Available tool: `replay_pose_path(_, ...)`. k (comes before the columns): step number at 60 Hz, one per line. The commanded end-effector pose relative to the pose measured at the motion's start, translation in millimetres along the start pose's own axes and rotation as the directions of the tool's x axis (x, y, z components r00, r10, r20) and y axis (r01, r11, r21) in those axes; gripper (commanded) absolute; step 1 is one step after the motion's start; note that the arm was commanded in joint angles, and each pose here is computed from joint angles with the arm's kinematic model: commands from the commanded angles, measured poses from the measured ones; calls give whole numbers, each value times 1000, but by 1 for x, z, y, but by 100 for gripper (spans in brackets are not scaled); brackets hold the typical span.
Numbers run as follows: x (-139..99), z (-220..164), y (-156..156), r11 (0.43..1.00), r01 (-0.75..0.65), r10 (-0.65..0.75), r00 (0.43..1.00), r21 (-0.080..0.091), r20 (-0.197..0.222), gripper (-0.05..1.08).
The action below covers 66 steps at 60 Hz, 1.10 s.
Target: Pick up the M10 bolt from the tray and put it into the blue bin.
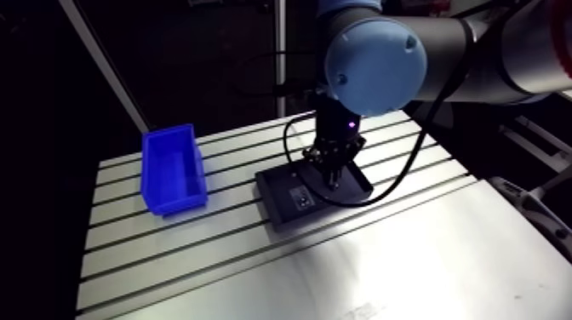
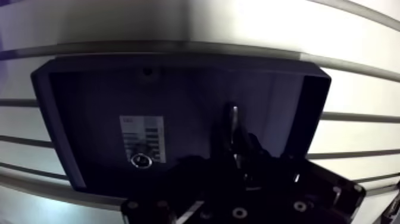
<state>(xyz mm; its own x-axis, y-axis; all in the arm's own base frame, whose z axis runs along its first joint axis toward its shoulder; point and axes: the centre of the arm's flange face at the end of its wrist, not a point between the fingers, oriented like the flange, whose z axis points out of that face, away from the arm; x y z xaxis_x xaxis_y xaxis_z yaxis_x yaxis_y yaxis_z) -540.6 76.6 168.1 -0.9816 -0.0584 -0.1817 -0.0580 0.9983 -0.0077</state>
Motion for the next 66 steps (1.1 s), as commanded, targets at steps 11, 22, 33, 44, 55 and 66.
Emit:
replay_pose_path(11, 1, -13, 0, 1000, 2, -2, 1000, -3, -15, 105)
replay_pose_path(22, -5, -34, -3, 1000, 6, -6, 1000, -5, -20, 105)
replay_pose_path(33, -10, -54, -6, 1000, 13, -13, 1000, -9, -26, 105)
replay_pose_path(44, -21, -84, -11, 998, 69, -69, 997, 0, -36, 105)
replay_pose_path(55, -25, -121, -22, 994, 103, -101, 992, 25, -73, 105)
replay_pose_path(66, -31, -157, -64, 957, 288, -288, 948, -21, -135, 105)
